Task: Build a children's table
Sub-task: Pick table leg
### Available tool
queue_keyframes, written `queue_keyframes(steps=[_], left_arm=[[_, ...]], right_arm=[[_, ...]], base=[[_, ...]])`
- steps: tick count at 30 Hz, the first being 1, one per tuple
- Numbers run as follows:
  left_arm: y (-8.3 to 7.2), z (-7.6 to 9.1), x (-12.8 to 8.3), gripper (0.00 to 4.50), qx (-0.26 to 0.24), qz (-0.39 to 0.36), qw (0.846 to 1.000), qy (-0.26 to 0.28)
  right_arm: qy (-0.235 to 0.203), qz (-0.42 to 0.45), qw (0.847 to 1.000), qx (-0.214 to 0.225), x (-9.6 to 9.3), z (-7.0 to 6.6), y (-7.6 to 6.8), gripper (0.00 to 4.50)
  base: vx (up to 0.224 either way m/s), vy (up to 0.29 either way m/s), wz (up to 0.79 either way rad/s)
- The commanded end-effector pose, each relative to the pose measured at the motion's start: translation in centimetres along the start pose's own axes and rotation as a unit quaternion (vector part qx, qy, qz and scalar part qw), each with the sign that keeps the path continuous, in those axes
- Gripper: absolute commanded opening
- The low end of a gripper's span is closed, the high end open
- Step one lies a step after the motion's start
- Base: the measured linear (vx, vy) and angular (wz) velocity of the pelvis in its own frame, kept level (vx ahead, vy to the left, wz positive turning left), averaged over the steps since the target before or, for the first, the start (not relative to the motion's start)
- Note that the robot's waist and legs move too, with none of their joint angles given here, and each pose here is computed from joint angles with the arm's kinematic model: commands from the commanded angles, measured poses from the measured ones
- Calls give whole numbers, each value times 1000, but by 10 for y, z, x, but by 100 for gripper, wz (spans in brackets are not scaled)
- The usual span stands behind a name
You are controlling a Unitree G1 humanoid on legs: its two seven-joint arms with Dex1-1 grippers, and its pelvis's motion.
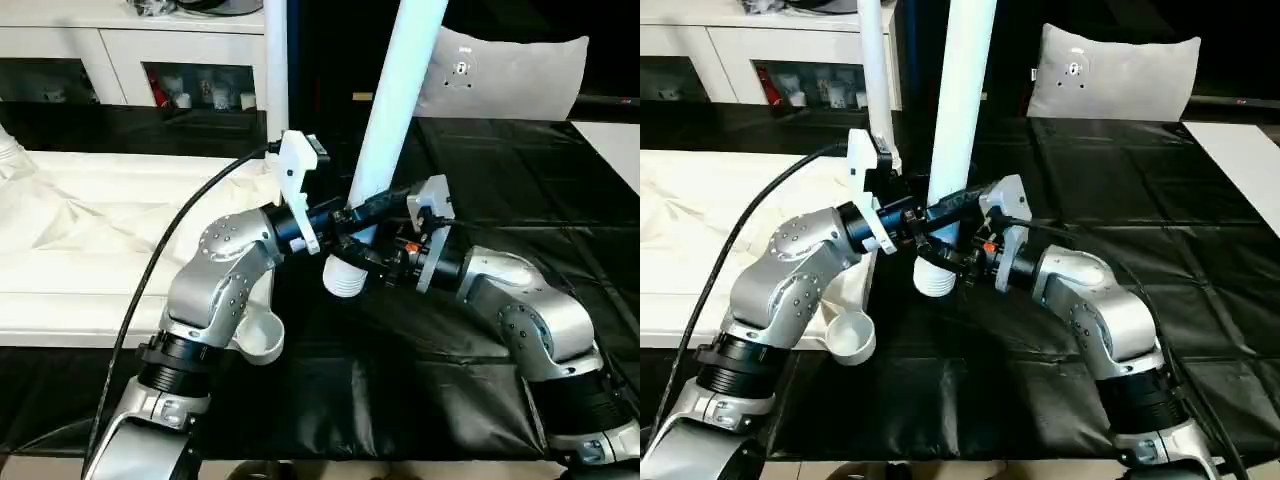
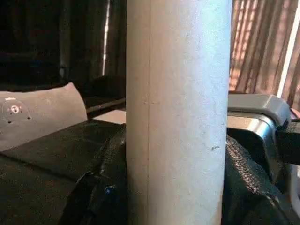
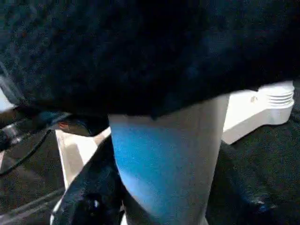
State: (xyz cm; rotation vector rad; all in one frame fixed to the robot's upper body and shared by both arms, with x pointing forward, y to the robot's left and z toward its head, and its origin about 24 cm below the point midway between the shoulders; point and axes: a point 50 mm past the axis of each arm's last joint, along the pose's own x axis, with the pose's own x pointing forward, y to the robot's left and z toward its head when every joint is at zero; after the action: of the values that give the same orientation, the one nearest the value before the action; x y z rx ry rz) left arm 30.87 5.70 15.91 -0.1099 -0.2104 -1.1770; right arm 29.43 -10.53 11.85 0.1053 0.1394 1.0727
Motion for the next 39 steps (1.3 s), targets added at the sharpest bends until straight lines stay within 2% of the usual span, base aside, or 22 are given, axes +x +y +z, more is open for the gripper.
queue_keyframes(steps=[1, 2, 3, 4, 9, 13, 28, 29, 34, 39], left_arm=[[-11, 9, 11, 188, 12, -35, 999, -24], [-11, 9, 11, 188, 12, -35, 999, -24], [-11, 9, 11, 188, 12, -35, 999, -24], [-10, 9, 11, 188, 13, -35, 999, -24], [-9, 9, 11, 188, 15, -34, 999, -23], [-8, 9, 13, 188, 16, -33, 999, -24], [-8, 12, 15, 188, 13, -38, 999, -29], [-8, 11, 15, 188, 13, -38, 999, -30], [-8, 11, 16, 188, 14, -38, 999, -30], [-8, 11, 17, 188, 15, -38, 999, -31]], right_arm=[[26, -14, 999, 14, 1, -11, -2, 284], [26, -13, 1000, 13, 2, -11, -2, 284], [25, -16, 999, 11, 2, -11, -2, 321], [24, -19, 999, 14, 2, -10, -3, 329], [21, -17, 999, 22, 2, -9, -3, 323], [24, -8, 999, 26, 2, -10, 0, 281], [43, -9, 998, 40, 3, -18, 1, 280], [40, -6, 998, 48, 4, -18, 1, 308], [43, -17, 998, 34, 4, -18, 0, 339], [41, -13, 998, 39, 4, -18, 0, 343]], base=[[0, 0, 0], [0, 0, 0], [0, 0, 0], [0, 0, 0], [0, 0, 0], [0, 0, 0], [0, 0, 0], [0, 0, 0], [0, 0, 0], [0, 0, 0]])
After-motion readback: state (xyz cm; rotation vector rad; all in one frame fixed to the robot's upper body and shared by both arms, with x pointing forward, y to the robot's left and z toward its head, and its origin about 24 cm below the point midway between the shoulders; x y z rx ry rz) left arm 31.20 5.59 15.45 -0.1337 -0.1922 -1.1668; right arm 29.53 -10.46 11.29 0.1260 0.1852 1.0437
